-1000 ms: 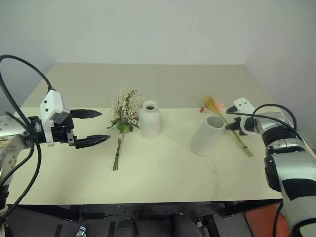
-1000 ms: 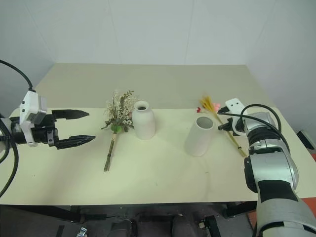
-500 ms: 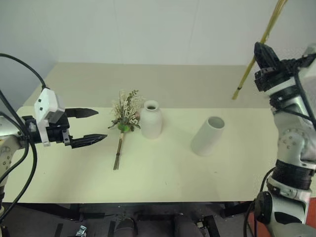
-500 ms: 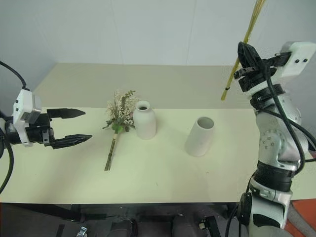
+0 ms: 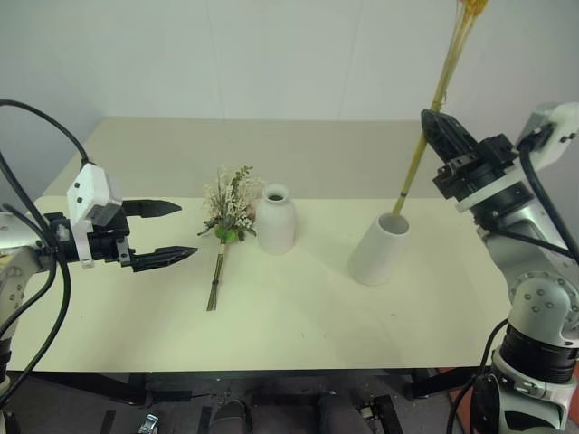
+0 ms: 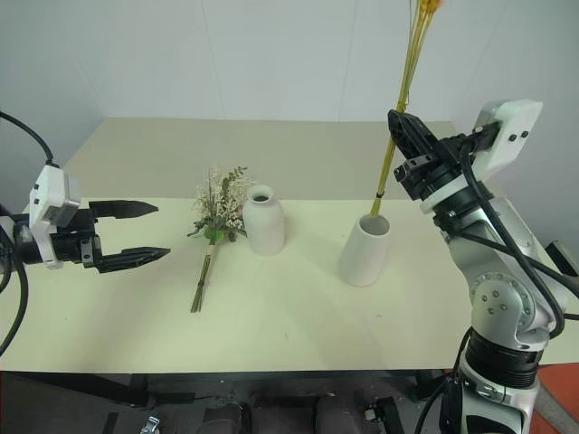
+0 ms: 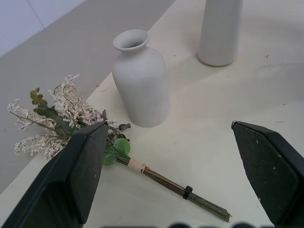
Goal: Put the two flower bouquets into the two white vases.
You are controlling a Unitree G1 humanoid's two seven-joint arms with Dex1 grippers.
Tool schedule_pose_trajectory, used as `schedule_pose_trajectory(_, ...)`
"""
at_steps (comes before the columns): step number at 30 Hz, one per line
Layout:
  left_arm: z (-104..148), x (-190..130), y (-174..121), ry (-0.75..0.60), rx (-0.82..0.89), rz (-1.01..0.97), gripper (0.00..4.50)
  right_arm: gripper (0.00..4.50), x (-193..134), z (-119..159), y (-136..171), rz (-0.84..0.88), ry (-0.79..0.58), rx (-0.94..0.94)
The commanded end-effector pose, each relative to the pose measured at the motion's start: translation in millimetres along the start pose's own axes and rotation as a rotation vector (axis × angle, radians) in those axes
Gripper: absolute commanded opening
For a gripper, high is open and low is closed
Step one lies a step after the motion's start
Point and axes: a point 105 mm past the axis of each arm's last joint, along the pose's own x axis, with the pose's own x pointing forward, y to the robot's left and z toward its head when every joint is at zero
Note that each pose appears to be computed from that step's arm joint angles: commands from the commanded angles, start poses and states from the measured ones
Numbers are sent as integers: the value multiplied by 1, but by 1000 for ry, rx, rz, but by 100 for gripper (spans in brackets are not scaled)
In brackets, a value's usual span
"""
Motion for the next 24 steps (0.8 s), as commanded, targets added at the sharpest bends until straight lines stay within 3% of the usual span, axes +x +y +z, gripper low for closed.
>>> schedule_pose_trajectory(1,9,-5,1,-20,42,12,450,5,-2,2,-5,-6,-20,-30)
schedule_pose_trajectory(6,9,-8,1,-18,41,21,450,5,-5,-14,-8,-7,6,-4)
schedule_pose_trajectory(9,8,-8,0,-18,39,26,450,73,-12,-31,-3,22,19,22)
schedule_pose_trajectory(19,4,-11,5,-33,0,81,450,428,-57,-46,28,167,154,16)
schedule_pose_trajectory(20,-1,-9,9,-42,-27,132,450,448,-64,-47,27,179,196,-25)
schedule_pose_trajectory(24,-20,7,37,17,-154,476,450,448,-82,-44,7,150,379,-133)
